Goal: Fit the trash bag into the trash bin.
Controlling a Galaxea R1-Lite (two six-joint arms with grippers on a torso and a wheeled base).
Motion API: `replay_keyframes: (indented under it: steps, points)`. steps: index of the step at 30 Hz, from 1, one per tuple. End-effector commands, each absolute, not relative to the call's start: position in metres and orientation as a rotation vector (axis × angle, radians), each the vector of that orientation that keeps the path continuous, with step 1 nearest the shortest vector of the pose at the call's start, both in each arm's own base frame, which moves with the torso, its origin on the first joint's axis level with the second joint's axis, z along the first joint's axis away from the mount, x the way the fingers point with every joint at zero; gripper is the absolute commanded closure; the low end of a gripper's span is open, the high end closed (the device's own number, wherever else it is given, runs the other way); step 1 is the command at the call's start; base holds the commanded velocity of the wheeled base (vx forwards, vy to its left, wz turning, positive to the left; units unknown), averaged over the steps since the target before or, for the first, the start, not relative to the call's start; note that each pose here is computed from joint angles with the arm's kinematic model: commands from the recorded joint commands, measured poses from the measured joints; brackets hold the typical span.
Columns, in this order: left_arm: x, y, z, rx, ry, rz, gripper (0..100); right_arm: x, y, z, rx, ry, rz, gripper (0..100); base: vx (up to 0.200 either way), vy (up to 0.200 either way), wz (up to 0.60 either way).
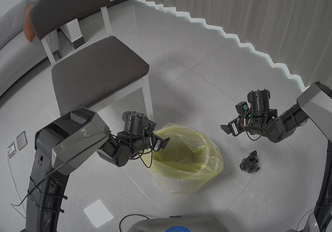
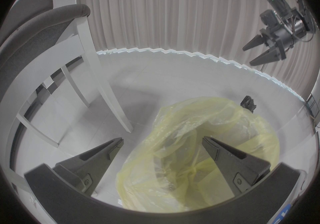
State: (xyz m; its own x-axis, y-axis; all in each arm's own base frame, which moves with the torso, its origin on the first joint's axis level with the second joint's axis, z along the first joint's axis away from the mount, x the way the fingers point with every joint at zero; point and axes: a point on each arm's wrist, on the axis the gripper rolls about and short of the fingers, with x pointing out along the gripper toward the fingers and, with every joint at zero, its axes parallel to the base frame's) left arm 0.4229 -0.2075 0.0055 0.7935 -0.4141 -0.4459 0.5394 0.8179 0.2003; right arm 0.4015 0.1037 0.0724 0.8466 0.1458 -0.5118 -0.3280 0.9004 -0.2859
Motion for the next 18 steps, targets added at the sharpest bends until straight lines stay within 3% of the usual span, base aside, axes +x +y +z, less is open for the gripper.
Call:
replay_keyframes:
  steps: [1,18]
  points:
    - [0.429,-0.210,-0.003,0.344,0.398,-0.507,0,0.399,0.104,0.076,-0.373,0.495,0.257,0,0.000,0.000,0.00]
    - [0.468,-0.203,-0.002,0.297,0.336,-0.416,0,0.399,0.104,0.074,-0.352,0.501,0.262,0,0.000,0.000,0.00]
